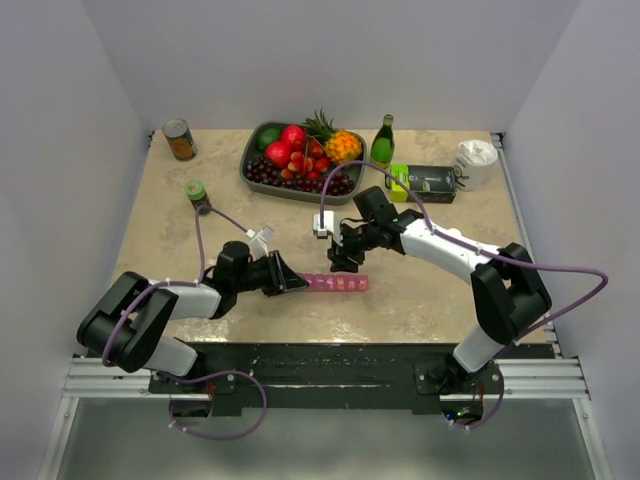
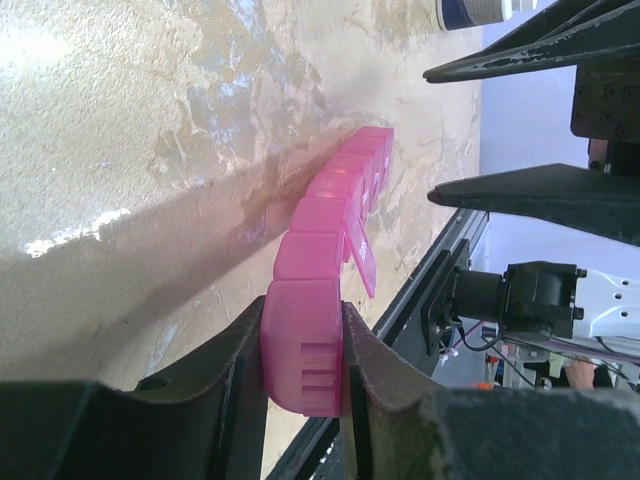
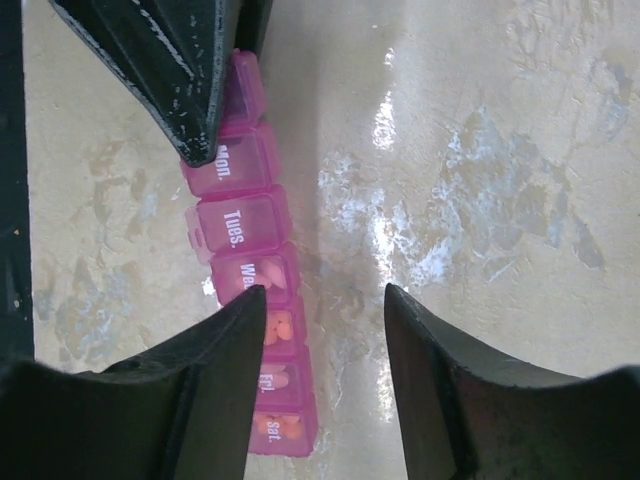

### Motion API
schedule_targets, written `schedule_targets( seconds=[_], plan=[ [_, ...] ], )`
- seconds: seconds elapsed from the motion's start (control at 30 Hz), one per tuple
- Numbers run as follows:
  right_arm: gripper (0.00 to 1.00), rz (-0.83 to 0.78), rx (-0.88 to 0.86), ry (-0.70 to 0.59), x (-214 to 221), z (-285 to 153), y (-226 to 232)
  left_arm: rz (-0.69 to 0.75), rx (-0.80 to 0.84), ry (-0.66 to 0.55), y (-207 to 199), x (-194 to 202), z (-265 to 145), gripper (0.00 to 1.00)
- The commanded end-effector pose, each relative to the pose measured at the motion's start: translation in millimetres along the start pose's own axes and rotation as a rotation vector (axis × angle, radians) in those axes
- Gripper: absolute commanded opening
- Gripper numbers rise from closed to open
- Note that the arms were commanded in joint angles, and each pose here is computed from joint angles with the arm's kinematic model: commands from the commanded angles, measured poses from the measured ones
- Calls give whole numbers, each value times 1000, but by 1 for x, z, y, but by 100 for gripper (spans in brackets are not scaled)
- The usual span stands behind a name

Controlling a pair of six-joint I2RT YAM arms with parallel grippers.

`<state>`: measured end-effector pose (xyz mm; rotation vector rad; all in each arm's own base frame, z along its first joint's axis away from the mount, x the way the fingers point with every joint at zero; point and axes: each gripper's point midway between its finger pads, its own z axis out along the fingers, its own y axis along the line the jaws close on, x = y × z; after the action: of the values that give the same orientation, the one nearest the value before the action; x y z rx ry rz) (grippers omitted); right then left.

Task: Sort the pills into containers

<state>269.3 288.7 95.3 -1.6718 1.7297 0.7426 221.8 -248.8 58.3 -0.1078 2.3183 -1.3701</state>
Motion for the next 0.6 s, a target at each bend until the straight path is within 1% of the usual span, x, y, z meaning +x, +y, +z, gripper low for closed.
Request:
schedule_targets(
  seconds=[0.0, 0.03, 0.07, 0.13, 0.23, 0.3, 0.57],
  plan=[
    [66, -100, -91, -61, -23, -9, 19, -2, -49, -11, 15, 3, 0, 0],
    [71, -127, -133, -56, -22, -4, 32, -5, -49, -11, 16, 3, 0, 0],
    [75, -140, -140, -25, -15, 0, 38, -8, -46, -12, 15, 3, 0, 0],
    [84, -177, -139, -4, -14, 9, 44, -13, -35, -11, 13, 3, 0, 0],
    [87, -161, -105, 18, -16, 19, 39, -20, -25, -9, 12, 4, 0, 0],
    [87, -152, -60, 39, -15, 25, 30, -20, -20, -11, 11, 3, 0, 0],
    [85, -157, -18, 87, -10, 43, 30, -27, -8, -9, 10, 4, 1, 0]
  ],
)
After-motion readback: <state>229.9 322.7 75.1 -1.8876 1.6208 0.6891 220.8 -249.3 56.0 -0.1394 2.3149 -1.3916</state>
